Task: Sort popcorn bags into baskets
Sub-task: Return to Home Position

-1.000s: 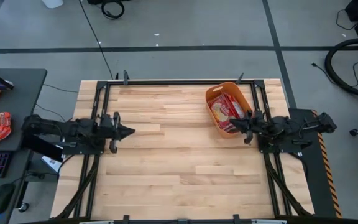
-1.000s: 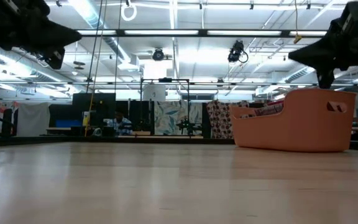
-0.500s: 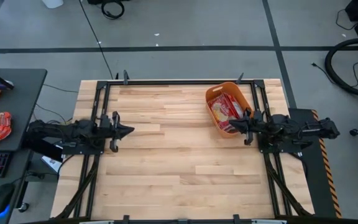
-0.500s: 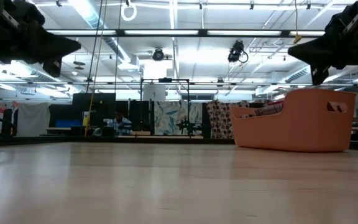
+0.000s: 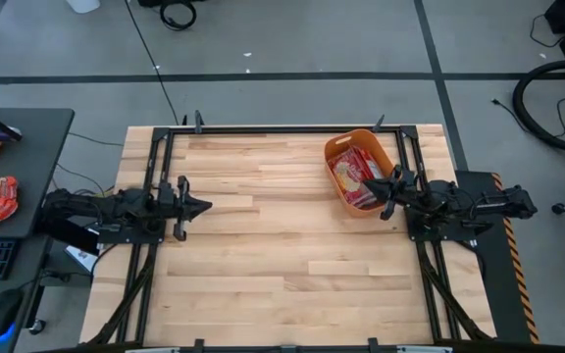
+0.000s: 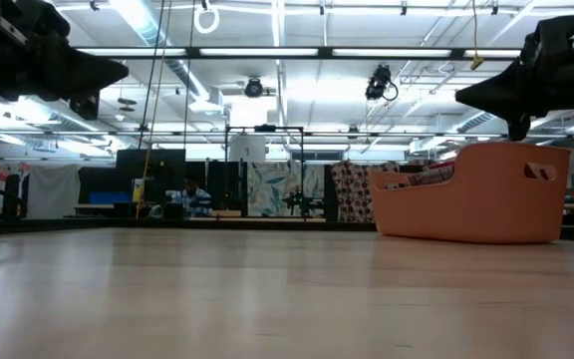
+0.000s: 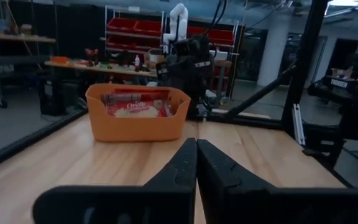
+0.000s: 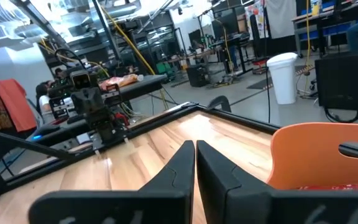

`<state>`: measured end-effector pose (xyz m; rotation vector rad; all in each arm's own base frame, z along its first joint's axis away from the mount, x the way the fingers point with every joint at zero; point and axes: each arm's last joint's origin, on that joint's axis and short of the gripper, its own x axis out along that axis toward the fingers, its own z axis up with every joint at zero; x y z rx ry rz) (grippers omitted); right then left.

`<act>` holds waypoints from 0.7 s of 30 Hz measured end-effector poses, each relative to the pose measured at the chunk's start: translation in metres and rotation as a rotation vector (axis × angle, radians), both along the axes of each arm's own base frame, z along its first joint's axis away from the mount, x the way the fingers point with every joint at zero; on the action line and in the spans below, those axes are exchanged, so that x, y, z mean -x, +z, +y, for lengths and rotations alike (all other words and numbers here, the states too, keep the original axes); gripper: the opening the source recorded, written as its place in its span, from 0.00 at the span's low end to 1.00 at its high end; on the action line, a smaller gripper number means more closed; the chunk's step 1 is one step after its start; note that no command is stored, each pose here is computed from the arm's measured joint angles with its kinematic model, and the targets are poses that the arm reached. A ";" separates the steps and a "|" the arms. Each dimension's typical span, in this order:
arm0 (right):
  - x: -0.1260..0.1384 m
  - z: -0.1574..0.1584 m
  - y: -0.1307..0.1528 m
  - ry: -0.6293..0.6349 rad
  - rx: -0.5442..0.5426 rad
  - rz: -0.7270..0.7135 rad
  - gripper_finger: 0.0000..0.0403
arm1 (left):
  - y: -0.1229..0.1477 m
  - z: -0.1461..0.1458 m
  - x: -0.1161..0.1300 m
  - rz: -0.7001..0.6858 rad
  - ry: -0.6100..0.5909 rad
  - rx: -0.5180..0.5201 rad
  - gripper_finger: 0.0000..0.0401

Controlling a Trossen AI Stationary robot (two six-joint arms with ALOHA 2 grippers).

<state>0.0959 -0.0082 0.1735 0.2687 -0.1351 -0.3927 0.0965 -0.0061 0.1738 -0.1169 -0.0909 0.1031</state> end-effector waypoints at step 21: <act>0.000 0.000 0.000 0.003 0.000 -0.001 0.06 | -0.003 0.000 -0.001 0.025 -0.005 0.040 0.03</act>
